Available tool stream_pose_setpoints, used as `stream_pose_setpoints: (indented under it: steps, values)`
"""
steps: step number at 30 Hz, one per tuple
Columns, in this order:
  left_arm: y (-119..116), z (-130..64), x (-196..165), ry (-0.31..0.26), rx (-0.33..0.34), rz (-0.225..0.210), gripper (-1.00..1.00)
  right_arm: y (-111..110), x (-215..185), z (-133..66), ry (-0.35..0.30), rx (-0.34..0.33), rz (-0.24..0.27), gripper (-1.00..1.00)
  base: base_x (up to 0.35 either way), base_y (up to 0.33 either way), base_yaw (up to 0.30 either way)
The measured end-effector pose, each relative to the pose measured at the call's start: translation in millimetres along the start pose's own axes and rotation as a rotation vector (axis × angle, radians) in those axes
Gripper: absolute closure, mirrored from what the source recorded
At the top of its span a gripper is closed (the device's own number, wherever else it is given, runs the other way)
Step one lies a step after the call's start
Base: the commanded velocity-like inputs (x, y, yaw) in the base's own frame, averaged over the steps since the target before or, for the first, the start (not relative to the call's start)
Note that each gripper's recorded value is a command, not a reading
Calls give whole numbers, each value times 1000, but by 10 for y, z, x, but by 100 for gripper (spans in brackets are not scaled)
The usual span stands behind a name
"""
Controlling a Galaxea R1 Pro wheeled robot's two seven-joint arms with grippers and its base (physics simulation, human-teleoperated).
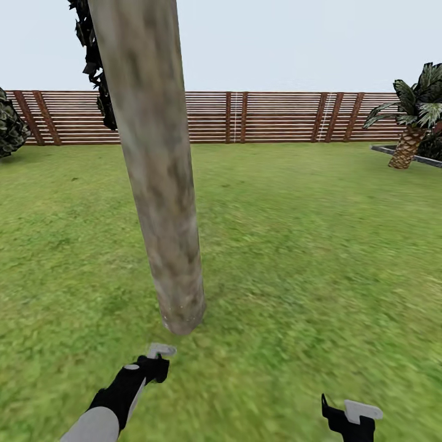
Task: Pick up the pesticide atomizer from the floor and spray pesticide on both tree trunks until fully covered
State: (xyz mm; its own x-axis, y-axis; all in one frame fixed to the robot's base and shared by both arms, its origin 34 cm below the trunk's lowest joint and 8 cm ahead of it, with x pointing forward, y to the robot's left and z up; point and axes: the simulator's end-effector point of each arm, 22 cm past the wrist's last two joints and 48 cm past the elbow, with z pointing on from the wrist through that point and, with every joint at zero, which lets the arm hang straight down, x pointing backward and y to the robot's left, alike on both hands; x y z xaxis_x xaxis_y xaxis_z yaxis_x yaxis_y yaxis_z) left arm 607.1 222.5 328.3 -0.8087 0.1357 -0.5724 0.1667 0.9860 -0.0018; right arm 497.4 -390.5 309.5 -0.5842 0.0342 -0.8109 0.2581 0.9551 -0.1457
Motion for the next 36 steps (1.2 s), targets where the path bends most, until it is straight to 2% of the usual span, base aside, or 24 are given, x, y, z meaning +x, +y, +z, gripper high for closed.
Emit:
stream_pose_setpoints:
  steps: [2,5,9,10,11,14,15,17,19,22,25,26,28,30,34,36]
  values:
    - [-88,4,-24,-2,10,1,100,-1,-2,1,0,0,0,-100,0,0,0]
    - [-20,-1,-59,-7,0,7,100,-1,-3,1,-1,-1,-1,-100,0,0,0]
    - [491,-63,-119,-20,-71,22,100,1,-3,2,-1,-1,-1,-100,0,0,0]
    - [771,-108,-121,-22,-108,27,100,0,-2,1,0,-1,-1,-100,0,0,0]
    - [818,-117,-103,-20,-114,28,100,1,-2,1,0,-1,-1,-100,0,0,0]
    - [716,-103,-80,-21,-104,29,100,0,1,0,0,-1,-2,-100,-26,0,0]
    - [453,-67,-117,-27,-70,24,100,0,1,1,0,-1,-2,-100,-171,0,0]
    - [277,-47,-164,-33,-48,20,100,-1,3,2,1,0,-1,-100,-250,0,0]
    - [185,-38,-215,-39,-35,19,100,-2,1,3,0,0,-1,-100,-212,0,0]
    - [214,-45,-243,-41,-34,20,100,-1,-2,2,0,0,-1,-100,-44,0,0]
    - [850,-152,-350,-54,-113,23,100,0,-3,2,-1,-1,-1,-100,-4,0,0]
    - [881,-159,-341,-49,-111,14,100,0,-4,3,-1,-1,-1,-100,-1,0,0]
    - [843,-159,-352,-42,-99,5,100,-1,-3,2,-1,0,-1,-100,0,0,0]
    - [197,-103,-537,-70,-16,-8,100,-21,-4,3,-1,3,-1,-100,0,0,0]
    - [-25,-103,-657,-80,10,70,100,-35,-9,7,-2,5,-3,-100,0,0,0]
    - [-42,-105,-672,-81,11,95,100,-37,-8,7,-2,5,-3,-100,-7,0,0]
